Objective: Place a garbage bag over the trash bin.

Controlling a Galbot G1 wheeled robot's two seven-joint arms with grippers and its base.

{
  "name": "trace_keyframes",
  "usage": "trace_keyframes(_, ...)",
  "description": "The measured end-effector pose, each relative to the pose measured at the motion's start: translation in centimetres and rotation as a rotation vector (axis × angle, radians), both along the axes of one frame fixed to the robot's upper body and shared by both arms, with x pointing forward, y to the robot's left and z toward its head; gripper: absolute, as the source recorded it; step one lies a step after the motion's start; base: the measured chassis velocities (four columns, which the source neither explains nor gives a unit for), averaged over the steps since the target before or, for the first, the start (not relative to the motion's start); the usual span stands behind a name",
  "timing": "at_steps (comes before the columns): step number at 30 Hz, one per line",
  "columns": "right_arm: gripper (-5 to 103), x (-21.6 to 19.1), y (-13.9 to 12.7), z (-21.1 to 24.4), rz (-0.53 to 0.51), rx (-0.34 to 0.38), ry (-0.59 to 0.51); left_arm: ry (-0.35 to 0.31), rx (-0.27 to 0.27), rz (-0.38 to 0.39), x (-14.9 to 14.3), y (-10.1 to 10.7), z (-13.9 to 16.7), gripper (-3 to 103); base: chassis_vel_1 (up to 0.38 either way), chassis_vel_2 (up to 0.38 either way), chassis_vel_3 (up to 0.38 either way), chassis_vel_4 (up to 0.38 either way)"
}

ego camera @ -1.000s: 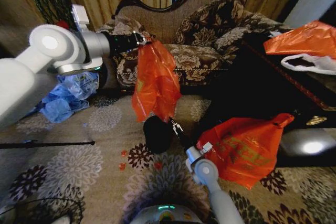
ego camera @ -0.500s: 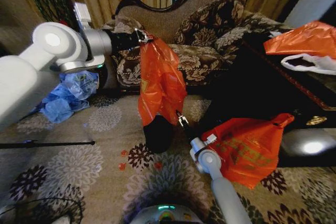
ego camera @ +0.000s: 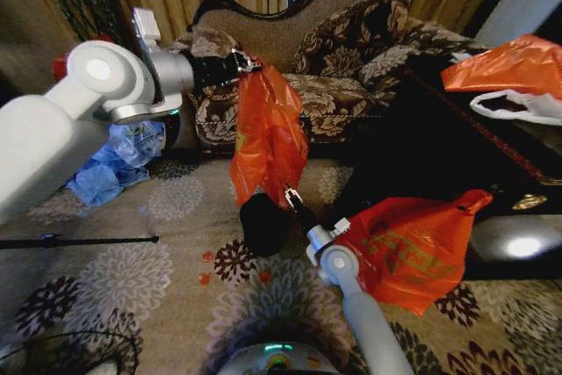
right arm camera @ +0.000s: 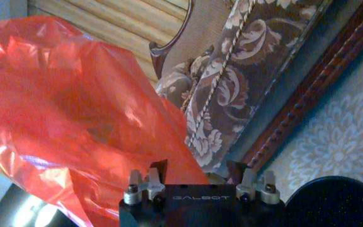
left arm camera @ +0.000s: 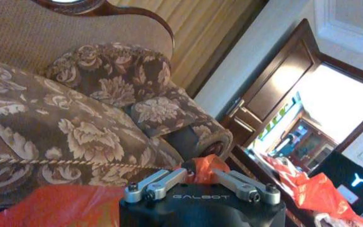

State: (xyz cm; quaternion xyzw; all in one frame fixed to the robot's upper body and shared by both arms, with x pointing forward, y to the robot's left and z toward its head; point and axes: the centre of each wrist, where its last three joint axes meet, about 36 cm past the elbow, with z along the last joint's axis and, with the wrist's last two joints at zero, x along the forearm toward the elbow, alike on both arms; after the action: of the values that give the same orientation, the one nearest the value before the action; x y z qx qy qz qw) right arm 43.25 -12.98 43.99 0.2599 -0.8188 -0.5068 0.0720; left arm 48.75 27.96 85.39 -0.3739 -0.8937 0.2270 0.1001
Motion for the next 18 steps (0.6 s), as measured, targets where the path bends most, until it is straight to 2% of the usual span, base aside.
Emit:
trace_keyframes(2,62,0.0,0.0,0.0,-0.001,-0.006,-0.001,-0.001,-0.001,0.001,-0.1,0.1,0.0,0,0.0,0.0,0.0,0.0)
trace_keyframes(3,51,0.1,0.0,-0.1,-0.001,-0.013,-0.003,-0.001,-0.002,0.001,-0.3,0.2,0.0,0,0.0,0.0,0.0,0.0)
trace_keyframes(7,51,0.2,0.0,-0.1,-0.005,-0.029,-0.008,-0.003,-0.007,0.006,-0.7,0.5,0.1,0,0.0,0.0,0.0,0.0)
trace_keyframes(8,34,0.3,0.0,-0.1,-0.006,-0.033,-0.009,-0.004,-0.008,0.007,-0.7,0.6,0.1,0,0.0,0.0,0.0,0.0)
trace_keyframes(11,28,0.5,-0.2,0.0,-0.008,-0.04,-0.013,-0.005,-0.011,0.014,-0.9,0.9,0.1,0,0.0,0.0,0.0,0.0)
trace_keyframes(12,18,0.6,-0.3,0.0,-0.008,-0.044,-0.014,-0.005,-0.012,0.015,-1.0,1.0,0.1,0,0.0,0.0,0.0,0.0)
trace_keyframes(15,18,0.8,-0.4,0.0,-0.009,-0.05,-0.016,-0.006,-0.014,0.015,-1.1,1.0,0.0,0,0.0,0.0,0.0,0.0)
trace_keyframes(16,7,0.9,-0.4,0.0,-0.01,-0.055,-0.018,-0.005,-0.014,0.015,-1.2,1.1,0.0,0,0.0,0.0,0.0,0.0)
trace_keyframes(17,7,1.0,-0.5,0.0,-0.013,-0.064,-0.021,-0.004,-0.016,0.016,-1.2,1.1,-0.1,0,0.0,0.0,0.0,0.0)
trace_keyframes(18,1,1.0,-0.5,-0.1,-0.015,-0.071,-0.023,-0.004,-0.017,0.016,-1.2,1.2,-0.1,0,0.0,0.0,0.0,0.0)
